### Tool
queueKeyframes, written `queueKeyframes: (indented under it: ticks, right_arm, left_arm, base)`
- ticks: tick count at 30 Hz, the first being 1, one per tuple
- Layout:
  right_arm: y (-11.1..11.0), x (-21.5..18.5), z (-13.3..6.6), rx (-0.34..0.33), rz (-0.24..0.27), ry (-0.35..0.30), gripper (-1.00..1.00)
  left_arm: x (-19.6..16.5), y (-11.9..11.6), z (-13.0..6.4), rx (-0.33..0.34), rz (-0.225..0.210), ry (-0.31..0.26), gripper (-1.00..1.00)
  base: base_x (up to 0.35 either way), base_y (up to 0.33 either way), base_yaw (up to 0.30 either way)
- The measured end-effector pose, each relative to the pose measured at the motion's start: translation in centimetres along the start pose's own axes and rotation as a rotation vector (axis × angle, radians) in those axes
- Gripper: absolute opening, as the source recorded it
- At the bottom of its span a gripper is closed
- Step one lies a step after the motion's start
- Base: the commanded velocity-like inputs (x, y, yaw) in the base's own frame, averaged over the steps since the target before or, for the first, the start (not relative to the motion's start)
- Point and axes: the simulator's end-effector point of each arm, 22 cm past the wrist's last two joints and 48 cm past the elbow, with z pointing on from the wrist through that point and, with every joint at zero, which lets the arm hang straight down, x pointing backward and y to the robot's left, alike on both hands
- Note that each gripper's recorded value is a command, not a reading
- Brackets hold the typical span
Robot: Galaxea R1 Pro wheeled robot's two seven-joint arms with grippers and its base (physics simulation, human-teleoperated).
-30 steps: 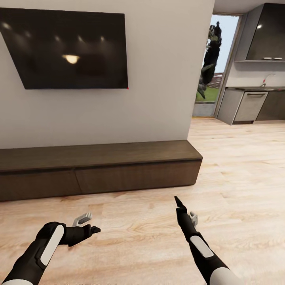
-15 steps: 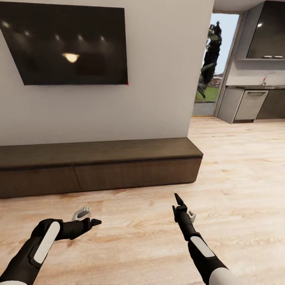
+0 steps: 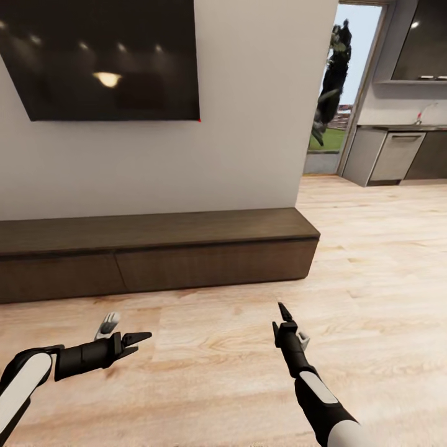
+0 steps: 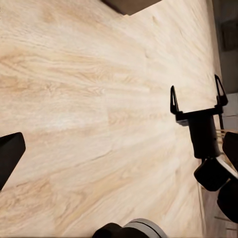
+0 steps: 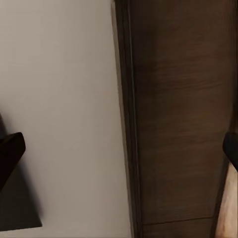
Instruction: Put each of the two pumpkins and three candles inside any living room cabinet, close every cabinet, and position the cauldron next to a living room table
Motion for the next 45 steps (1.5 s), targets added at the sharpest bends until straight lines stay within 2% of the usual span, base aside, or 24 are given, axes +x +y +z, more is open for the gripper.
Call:
queueKeyframes:
  ticks: [7,16,25,45]
  right_arm:
    - [-1.7,-1.3,-0.2,0.023,0.040,-0.041,1.00]
    - [-3.9,-1.8,-0.4,0.057,0.050,-0.052,1.00]
    - [-3.6,-1.5,-0.4,0.040,0.051,-0.055,1.00]
    - [-3.4,-1.5,-0.4,0.034,0.046,-0.059,1.00]
  left_arm:
    - [0.6,1.1,0.6,-0.007,-0.023,0.018,1.00]
    - [1.3,2.5,1.4,-0.018,-0.050,0.039,1.00]
    - [1.3,2.5,1.4,-0.016,-0.052,0.038,1.00]
    - [2.3,2.5,1.9,-0.015,-0.056,0.061,1.00]
  base:
    - [0.000,0.000,0.000]
    - [0.000,0.000,0.000]
    - [0.029,0.000,0.000]
    - [0.261,0.000,0.000]
